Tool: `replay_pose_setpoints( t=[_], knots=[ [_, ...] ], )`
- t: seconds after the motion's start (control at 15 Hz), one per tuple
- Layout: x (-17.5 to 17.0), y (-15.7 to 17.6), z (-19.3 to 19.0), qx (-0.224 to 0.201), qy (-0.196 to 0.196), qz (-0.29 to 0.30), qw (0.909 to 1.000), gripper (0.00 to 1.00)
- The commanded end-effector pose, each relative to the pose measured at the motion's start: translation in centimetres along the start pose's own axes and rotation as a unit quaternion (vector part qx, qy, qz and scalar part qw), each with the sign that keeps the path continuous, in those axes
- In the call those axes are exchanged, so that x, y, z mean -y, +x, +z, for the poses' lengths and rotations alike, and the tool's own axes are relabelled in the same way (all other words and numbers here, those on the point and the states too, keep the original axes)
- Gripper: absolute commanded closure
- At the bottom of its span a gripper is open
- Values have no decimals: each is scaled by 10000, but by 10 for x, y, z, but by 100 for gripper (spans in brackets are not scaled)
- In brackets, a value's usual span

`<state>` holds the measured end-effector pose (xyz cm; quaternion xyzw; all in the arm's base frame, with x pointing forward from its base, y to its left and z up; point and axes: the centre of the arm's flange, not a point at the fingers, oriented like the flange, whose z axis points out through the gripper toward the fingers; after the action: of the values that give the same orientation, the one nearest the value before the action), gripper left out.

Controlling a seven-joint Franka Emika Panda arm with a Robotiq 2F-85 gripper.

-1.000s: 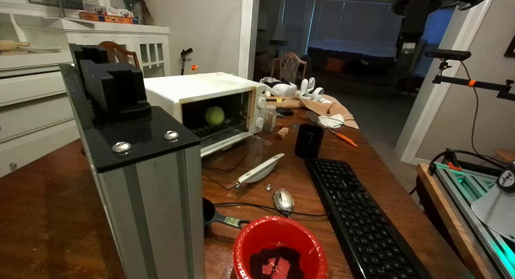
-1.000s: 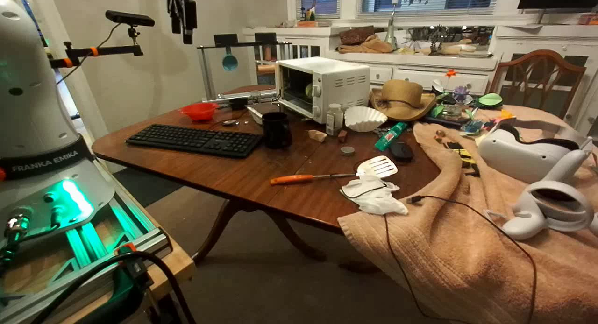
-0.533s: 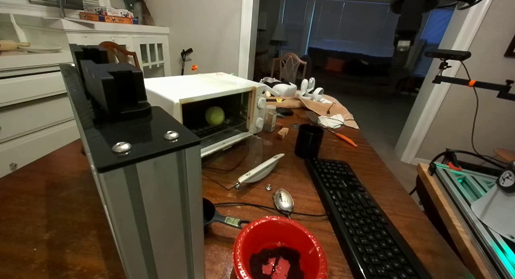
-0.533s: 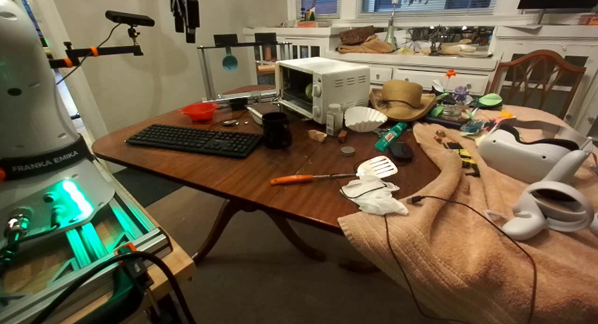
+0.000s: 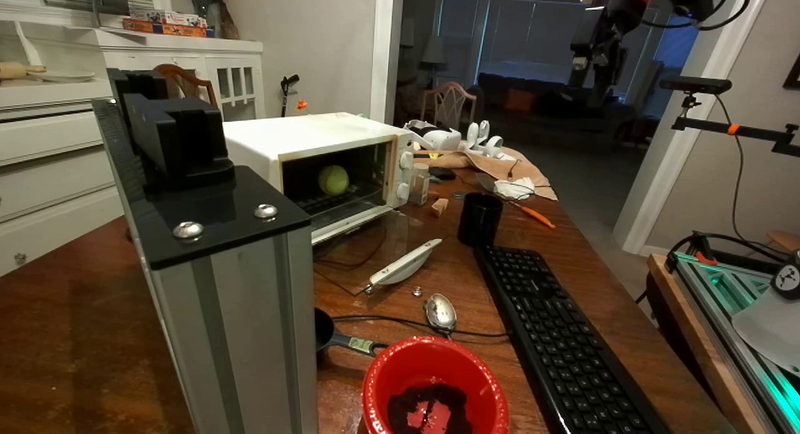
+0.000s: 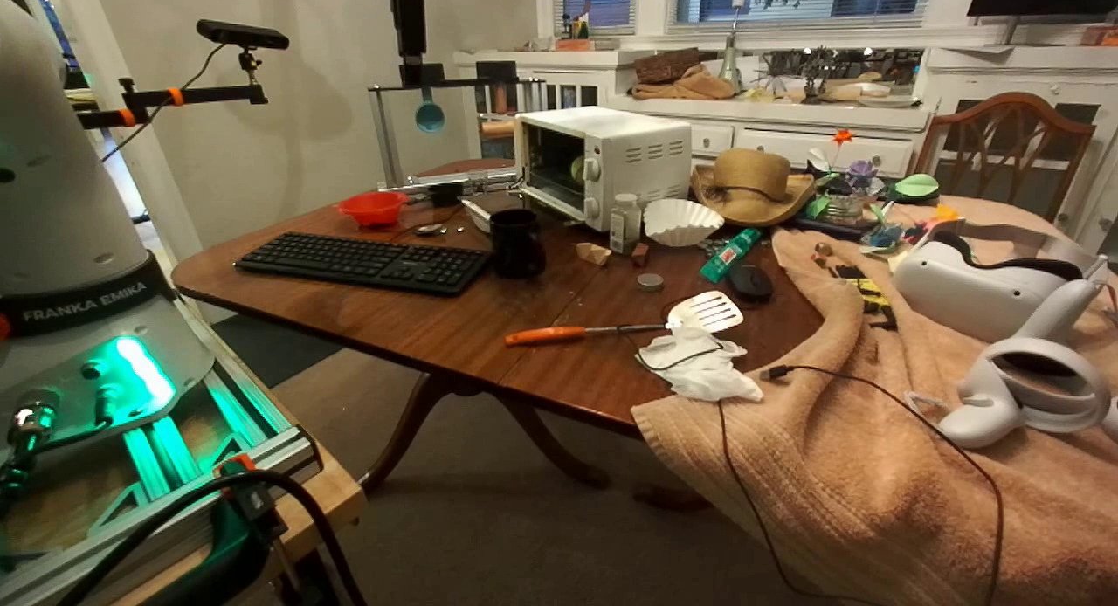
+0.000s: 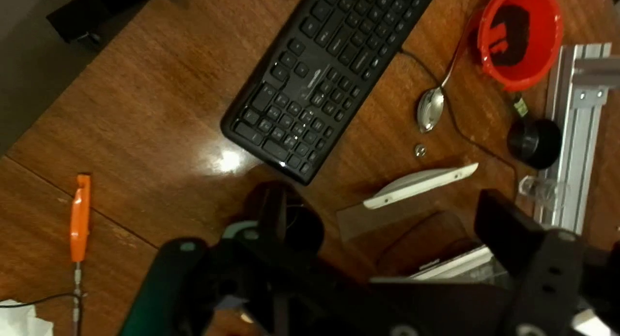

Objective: Use the spatula to push the green ball further into the microwave

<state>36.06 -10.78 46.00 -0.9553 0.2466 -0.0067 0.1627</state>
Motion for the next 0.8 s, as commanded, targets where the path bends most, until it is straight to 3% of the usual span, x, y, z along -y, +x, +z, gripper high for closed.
replay_pose_setpoints(
  t=[0.0,0.47,0.73],
  knots=[
    [-47,35,4,-274,132,465,9985,0],
    [-113,65,20,-577,110,1192,9911,0],
    [-148,76,45,-996,141,1424,9847,0]
  ],
)
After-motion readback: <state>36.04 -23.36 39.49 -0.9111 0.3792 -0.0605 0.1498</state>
